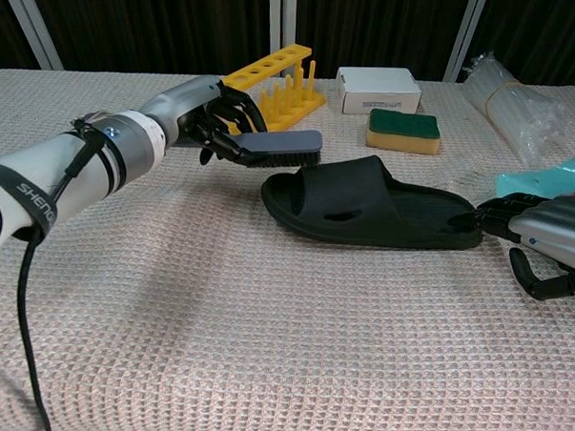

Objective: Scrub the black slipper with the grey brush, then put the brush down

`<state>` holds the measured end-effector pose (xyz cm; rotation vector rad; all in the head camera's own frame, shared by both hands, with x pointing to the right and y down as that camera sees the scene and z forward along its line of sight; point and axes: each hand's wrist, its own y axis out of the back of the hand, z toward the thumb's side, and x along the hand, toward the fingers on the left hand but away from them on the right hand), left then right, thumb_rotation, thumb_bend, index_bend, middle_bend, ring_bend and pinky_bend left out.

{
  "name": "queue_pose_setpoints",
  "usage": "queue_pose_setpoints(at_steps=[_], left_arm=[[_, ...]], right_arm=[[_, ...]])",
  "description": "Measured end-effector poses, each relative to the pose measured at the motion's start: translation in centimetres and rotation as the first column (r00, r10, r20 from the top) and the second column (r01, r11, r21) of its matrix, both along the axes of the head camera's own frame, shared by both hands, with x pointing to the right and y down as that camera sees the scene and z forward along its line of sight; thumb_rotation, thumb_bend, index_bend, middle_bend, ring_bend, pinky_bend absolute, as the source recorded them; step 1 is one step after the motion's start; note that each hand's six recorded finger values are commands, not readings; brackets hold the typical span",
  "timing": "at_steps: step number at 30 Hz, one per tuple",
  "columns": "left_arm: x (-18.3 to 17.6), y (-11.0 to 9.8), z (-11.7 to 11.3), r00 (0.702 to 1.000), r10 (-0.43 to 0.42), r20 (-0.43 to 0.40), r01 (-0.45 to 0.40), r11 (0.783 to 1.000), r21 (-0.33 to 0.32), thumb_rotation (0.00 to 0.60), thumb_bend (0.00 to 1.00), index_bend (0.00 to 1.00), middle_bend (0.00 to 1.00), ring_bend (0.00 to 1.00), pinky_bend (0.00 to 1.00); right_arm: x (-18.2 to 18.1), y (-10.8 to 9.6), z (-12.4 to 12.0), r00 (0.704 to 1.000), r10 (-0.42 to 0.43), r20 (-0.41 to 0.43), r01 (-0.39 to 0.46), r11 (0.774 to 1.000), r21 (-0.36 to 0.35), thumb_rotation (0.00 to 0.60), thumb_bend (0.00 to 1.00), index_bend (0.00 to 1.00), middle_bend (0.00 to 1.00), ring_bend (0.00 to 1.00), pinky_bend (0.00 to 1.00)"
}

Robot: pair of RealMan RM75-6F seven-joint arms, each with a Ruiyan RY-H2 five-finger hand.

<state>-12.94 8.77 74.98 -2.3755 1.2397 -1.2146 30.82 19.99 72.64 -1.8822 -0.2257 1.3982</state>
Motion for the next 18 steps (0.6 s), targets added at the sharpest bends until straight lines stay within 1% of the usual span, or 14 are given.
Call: queue_pose_setpoints(at_steps=[3, 6, 9, 13, 16, 18], left_arm=[[0.6, 0.4, -0.3, 0.999, 0.022, -0.03, -0.023, 0.999, -0.025, 0.6, 0.46, 0.82, 0.84, 0.7, 0.74], [1.4, 1.1, -0.6, 0.993, 0.087, -0.083, -0.092, 0.994, -0.057, 0.6, 0.46, 0.82, 0.84, 0.7, 0.75], [2.1, 1.8, -1.0, 0.976, 0.174, -0.13, -0.186, 0.979, -0.084, 0.6, 0.46, 0.82, 0.85, 0.7, 0.75], [2.5, 2.8, -1.2, 0.947, 0.267, -0.178, -0.291, 0.948, -0.127, 0.6, 0.47, 0.83, 0.85, 0.71, 0.75], [2.4, 3.1, -1.2, 0.935, 0.295, -0.195, -0.324, 0.936, -0.139, 0.6, 0.47, 0.83, 0.85, 0.71, 0.75], [2.2, 2.9, -1.1, 0.936, 0.293, -0.196, -0.322, 0.937, -0.134, 0.6, 0.47, 0.83, 0.85, 0.71, 0.75]], right_arm=[[0.0, 0.0, 0.0, 1.0, 0.0, 0.0, 0.0, 1.0, 0.0, 0.476, 0.92, 0.06, 0.13, 0.0, 0.0], [-0.1, -0.1, -0.1, 1.0, 0.001, 0.001, -0.001, 1.0, 0.003, 0.475, 0.92, 0.06, 0.13, 0.0, 0.0], [-0.1, -0.3, -0.2, 1.0, 0.001, 0.002, -0.001, 1.0, 0.01, 0.474, 0.92, 0.06, 0.13, 0.0, 0.0], [-0.1, -0.3, -0.2, 1.0, 0.003, 0.0, -0.003, 1.0, 0.009, 0.476, 0.92, 0.06, 0.13, 0.0, 0.0], [0.0, -0.2, -0.1, 1.0, 0.005, -0.003, -0.005, 1.0, 0.005, 0.475, 0.92, 0.06, 0.13, 0.0, 0.0], [0.1, -0.2, 0.0, 1.0, 0.007, -0.004, -0.007, 1.0, 0.004, 0.476, 0.92, 0.06, 0.13, 0.0, 0.0]])
